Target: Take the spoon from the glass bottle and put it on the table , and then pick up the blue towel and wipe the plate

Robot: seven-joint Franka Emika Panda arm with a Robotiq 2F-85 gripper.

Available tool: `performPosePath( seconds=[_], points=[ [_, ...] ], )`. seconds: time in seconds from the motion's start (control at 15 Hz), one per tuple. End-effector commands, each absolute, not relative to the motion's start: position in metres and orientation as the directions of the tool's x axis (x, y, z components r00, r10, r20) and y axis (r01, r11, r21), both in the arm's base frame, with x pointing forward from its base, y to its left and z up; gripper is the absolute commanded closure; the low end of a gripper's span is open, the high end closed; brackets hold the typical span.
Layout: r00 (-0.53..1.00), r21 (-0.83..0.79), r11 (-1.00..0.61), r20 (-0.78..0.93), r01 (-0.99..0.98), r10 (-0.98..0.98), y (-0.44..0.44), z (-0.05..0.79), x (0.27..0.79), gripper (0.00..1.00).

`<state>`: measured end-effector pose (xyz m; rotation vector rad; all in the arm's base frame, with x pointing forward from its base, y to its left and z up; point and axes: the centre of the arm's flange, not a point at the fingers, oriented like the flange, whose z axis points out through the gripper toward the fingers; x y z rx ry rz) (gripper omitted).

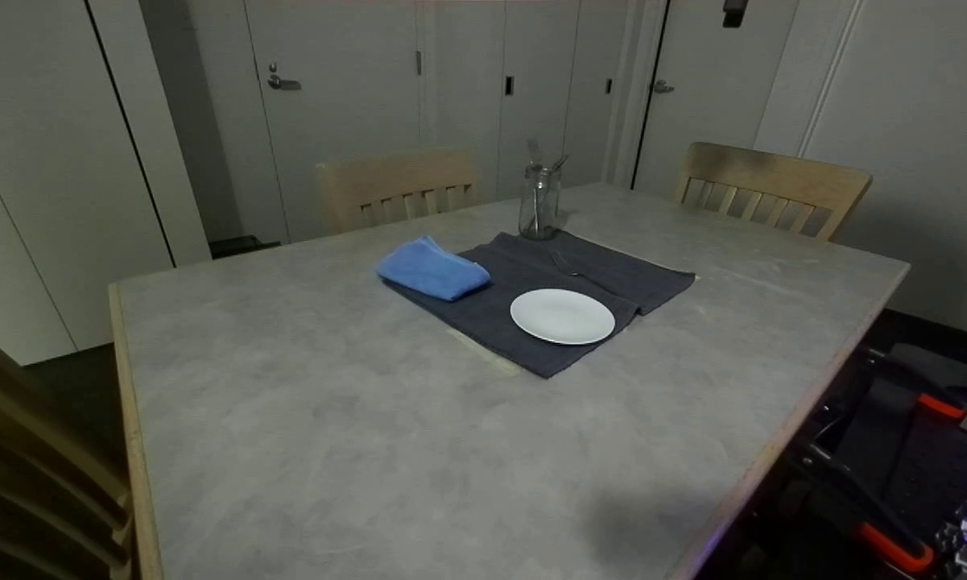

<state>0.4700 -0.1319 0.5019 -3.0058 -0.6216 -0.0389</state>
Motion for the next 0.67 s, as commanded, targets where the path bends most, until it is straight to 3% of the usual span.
performPosePath(
  seconds=[0.0,0.27,0.6],
  points=[
    [0.924,-0.066,-0.922,0.040,0.382,0.380,-0.131,0.499,0.470,0.00],
    [0.959,-0.172,-0.944,0.059,0.282,0.276,-0.129,0.488,0.501,0.00],
    [0.996,-0.330,-0.944,0.089,0.019,-0.011,-0.118,0.480,0.568,0.00]
  ],
)
